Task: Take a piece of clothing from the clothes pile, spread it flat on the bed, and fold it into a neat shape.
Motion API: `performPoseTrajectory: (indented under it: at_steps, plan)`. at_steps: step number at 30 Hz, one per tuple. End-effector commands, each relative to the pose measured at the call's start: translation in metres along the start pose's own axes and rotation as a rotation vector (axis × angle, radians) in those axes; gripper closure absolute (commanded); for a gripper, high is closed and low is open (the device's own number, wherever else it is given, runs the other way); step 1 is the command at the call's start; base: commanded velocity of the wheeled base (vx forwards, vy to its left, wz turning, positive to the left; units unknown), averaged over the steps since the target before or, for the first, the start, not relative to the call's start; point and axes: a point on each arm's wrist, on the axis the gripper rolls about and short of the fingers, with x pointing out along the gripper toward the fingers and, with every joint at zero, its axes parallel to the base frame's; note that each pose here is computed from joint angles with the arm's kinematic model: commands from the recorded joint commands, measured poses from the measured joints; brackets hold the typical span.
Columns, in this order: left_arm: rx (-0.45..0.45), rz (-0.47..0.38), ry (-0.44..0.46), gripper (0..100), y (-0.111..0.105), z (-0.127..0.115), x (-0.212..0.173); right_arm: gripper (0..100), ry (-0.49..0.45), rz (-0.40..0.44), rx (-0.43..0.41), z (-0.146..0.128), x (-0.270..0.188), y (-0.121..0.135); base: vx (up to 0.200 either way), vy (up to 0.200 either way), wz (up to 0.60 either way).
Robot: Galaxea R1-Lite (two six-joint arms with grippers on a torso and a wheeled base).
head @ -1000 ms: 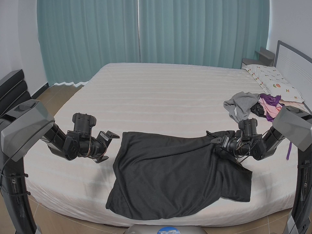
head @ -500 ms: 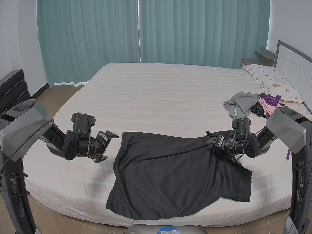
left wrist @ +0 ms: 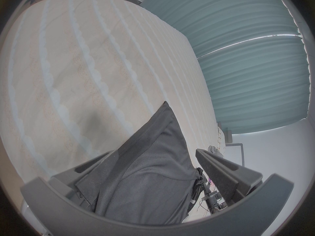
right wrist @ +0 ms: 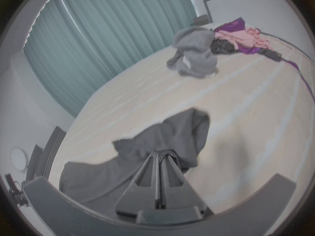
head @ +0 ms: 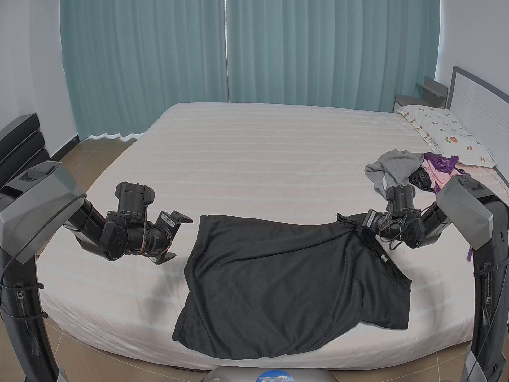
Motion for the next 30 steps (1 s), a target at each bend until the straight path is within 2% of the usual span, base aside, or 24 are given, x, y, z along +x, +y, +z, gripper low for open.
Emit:
performPoseTrajectory:
  at_steps: [1,4,11,12,19,25,30]
  plan:
    - [0.0,0.0,-0.001,0,0.0,0.0,0.001,100,-0.112,-0.022,0.035,0.03,0.003,-0.016,0.0,0.0,0.0]
    - [0.001,-0.003,-0.001,0,-0.001,0.0,0.002,100,-0.153,-0.038,0.054,0.042,0.005,-0.026,0.0,0.0,0.0]
    - [0.01,-0.046,-0.027,0,-0.012,0.006,0.007,100,-0.166,-0.064,0.07,0.038,0.016,-0.047,0.0,0.0,0.0]
    - [0.015,-0.053,-0.036,0,-0.014,0.009,0.013,0,-0.164,-0.066,0.072,0.036,0.018,-0.049,0.0,0.0,0.0]
    - [0.043,-0.072,-0.07,0,-0.02,0.02,0.043,0,-0.147,-0.043,0.105,0.037,0.006,-0.043,0.0,0.0,0.0]
    - [0.171,-0.077,-0.067,0,-0.019,0.017,0.073,0,-0.161,-0.004,0.169,0.05,-0.013,-0.037,0.0,0.0,0.0]
    - [0.196,-0.093,-0.074,0,-0.02,0.019,0.093,0,-0.14,0.013,0.192,0.053,-0.027,-0.044,0.0,0.0,0.0]
